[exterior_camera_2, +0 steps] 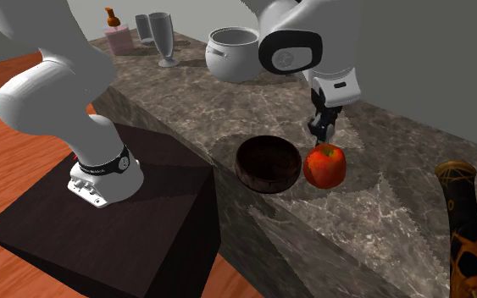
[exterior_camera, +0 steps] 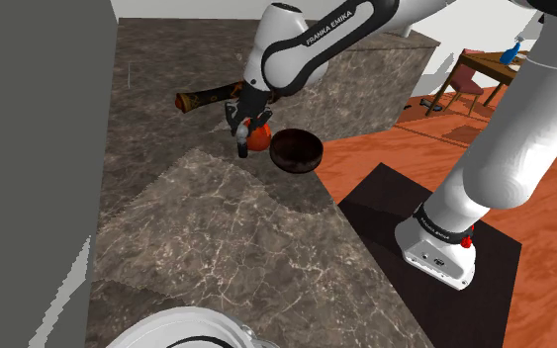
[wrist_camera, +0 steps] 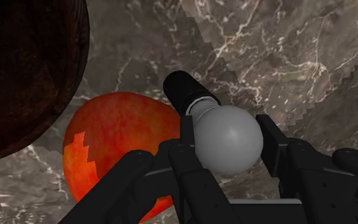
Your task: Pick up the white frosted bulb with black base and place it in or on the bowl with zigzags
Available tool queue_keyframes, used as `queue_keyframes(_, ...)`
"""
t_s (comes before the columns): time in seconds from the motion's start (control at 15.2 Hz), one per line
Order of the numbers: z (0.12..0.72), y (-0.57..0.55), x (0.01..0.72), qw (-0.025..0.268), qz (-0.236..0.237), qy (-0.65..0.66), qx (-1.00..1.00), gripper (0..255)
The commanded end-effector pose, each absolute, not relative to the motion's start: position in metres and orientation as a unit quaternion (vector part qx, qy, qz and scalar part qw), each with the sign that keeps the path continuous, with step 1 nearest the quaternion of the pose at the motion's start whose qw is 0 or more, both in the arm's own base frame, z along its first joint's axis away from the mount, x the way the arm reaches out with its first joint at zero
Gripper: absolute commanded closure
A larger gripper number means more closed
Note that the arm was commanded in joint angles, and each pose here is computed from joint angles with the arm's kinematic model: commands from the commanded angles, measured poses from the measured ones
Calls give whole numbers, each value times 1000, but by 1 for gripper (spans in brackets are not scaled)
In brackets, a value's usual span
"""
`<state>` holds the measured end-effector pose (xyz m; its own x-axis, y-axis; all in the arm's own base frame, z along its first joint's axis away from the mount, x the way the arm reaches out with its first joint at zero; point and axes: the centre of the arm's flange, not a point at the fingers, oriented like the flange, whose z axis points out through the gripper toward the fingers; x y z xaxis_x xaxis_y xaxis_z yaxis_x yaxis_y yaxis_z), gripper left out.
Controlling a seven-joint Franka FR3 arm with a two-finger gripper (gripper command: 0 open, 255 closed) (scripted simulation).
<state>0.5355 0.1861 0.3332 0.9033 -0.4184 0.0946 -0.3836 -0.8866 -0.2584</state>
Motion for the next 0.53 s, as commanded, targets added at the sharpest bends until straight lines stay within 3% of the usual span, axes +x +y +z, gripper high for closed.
queue_keyframes(0.0,343,186,536,117,-74,207,-968,255)
queue_keyframes(0.46,380,186,536,117,-74,207,-968,255)
